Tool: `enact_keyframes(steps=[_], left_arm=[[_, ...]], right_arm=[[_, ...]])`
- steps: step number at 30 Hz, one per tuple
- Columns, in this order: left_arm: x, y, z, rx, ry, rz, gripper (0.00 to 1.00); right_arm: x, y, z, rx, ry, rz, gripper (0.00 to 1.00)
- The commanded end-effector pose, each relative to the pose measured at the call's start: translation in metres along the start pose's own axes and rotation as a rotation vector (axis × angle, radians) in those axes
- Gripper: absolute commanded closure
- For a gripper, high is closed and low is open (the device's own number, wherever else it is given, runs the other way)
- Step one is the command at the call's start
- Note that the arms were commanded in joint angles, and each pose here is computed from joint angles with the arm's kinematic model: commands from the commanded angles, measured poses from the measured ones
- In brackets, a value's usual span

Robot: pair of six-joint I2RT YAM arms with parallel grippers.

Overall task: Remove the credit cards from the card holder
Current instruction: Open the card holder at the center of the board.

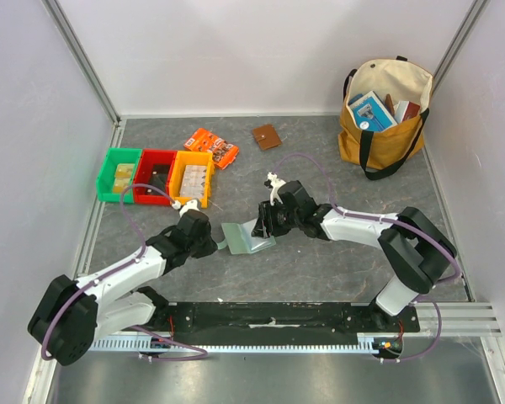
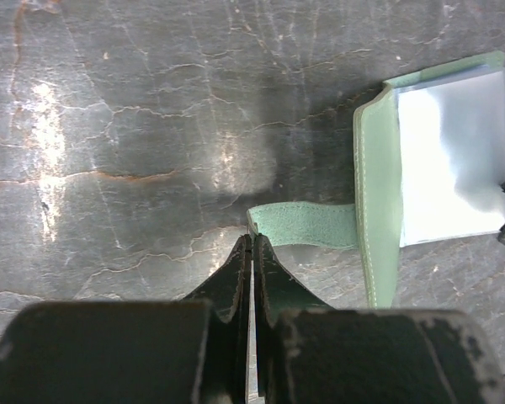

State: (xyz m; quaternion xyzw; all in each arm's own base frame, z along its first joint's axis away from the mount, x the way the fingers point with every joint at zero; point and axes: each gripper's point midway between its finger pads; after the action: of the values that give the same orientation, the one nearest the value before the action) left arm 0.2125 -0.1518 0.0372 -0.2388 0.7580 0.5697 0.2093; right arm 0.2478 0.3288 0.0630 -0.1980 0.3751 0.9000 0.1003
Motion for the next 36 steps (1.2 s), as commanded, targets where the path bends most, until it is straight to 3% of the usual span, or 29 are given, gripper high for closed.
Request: enact_keyframes(steps=[1, 6, 10, 15, 22, 31, 36], left_arm=[[-0.002, -0.005, 0.01, -0.051, 0.001, -0.011, 0.98], [-0.001, -0.007, 0.011, -0.055, -0.006, -0.009, 0.98], [-0.001, -0.007, 0.012, -0.059, -0.006, -0.009, 0.98], [-0.002, -0.007, 0.012, -0.061, -0.011, -0.012, 0.98], [-0.006, -0.005, 0.007, -0.041, -0.007, -0.025, 0.98], [-0.011, -0.003, 0.0, -0.01, -0.002, -0.033, 0.98], [-0.02, 0.006, -0.006, 0.019, 0.011, -0.065, 0.89]], right_arm=[[-0.004, -0.005, 0.005, -0.028, -0.003, -0.011, 0.47], [-0.008, -0.001, 0.0, 0.012, -0.008, -0.035, 0.44], [-0.019, 0.01, -0.003, 0.054, 0.012, -0.087, 0.36], [-0.012, 0.005, -0.006, 0.057, 0.012, -0.053, 0.33], [0.0, -0.003, 0.001, 0.018, 0.017, -0.006, 0.37], [0.004, -0.004, 0.044, -0.083, 0.083, 0.013, 0.46], [0.013, -0.014, 0.061, -0.12, 0.125, 0.05, 0.46]])
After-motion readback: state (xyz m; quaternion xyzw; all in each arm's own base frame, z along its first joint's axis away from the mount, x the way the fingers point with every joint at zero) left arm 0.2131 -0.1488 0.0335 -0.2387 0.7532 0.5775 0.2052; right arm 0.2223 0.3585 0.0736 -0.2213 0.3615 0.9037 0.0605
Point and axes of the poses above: each gripper's point midway between its finger pads, its own y axis back along the fingers, its own z axis along the line the jaws close on, x = y × z, and after that the axes turned 12 degrees about -y, right-handed
